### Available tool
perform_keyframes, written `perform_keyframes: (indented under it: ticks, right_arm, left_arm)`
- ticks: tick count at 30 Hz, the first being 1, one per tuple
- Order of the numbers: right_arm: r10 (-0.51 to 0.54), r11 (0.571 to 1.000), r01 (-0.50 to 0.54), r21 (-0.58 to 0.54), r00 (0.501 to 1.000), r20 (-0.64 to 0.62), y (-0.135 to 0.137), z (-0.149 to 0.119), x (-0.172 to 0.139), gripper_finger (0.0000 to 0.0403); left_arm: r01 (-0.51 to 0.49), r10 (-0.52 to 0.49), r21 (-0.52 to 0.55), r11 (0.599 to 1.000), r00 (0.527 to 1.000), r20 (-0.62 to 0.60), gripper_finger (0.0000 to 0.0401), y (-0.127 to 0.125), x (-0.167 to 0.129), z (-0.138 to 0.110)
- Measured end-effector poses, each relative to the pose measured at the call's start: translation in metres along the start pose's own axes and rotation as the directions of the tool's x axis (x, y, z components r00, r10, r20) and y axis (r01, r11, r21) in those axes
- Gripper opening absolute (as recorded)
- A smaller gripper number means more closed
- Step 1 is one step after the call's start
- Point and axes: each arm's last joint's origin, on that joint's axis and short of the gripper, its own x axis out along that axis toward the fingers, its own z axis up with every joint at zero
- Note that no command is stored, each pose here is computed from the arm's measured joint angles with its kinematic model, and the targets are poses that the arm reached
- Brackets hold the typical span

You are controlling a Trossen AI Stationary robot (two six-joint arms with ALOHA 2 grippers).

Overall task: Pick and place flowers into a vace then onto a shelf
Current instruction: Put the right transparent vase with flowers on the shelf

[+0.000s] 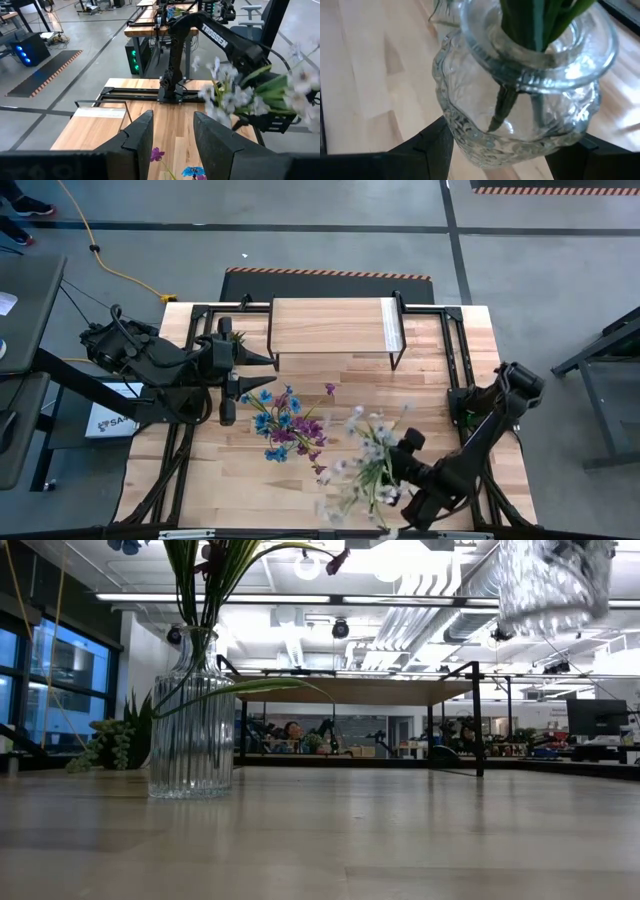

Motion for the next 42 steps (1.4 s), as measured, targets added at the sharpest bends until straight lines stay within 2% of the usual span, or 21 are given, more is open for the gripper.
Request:
perform_keyframes:
  ticks: [14, 22, 32, 42]
  right_arm:
    - [-0.040, 0.998, 0.040, 0.053, 0.999, -0.001, -0.056, 0.047, -0.022, 0.0242]
    - [-0.015, 0.996, 0.016, 0.087, 1.000, -0.020, -0.079, 0.065, -0.031, 0.0242]
    - [-0.043, 0.998, 0.046, 0.042, 0.998, -0.054, -0.099, 0.077, -0.028, 0.0242]
    - [-0.072, 0.997, 0.073, 0.029, 0.997, -0.018, -0.123, 0.095, -0.027, 0.0242]
  left_arm:
    - [0.002, -0.002, 0.000, 1.000, 1.000, 0.000, 0.0175, 0.000, 0.000, 0.000]
    - [0.003, -0.003, 0.000, 1.000, 1.000, -0.001, 0.0175, 0.000, 0.000, 0.000]
    - [0.003, -0.003, 0.000, 1.000, 1.000, -0.001, 0.0175, 0.000, 0.000, 0.000]
    - [0.003, -0.003, 0.001, 1.000, 1.000, -0.001, 0.0175, 0.000, 0.000, 0.000]
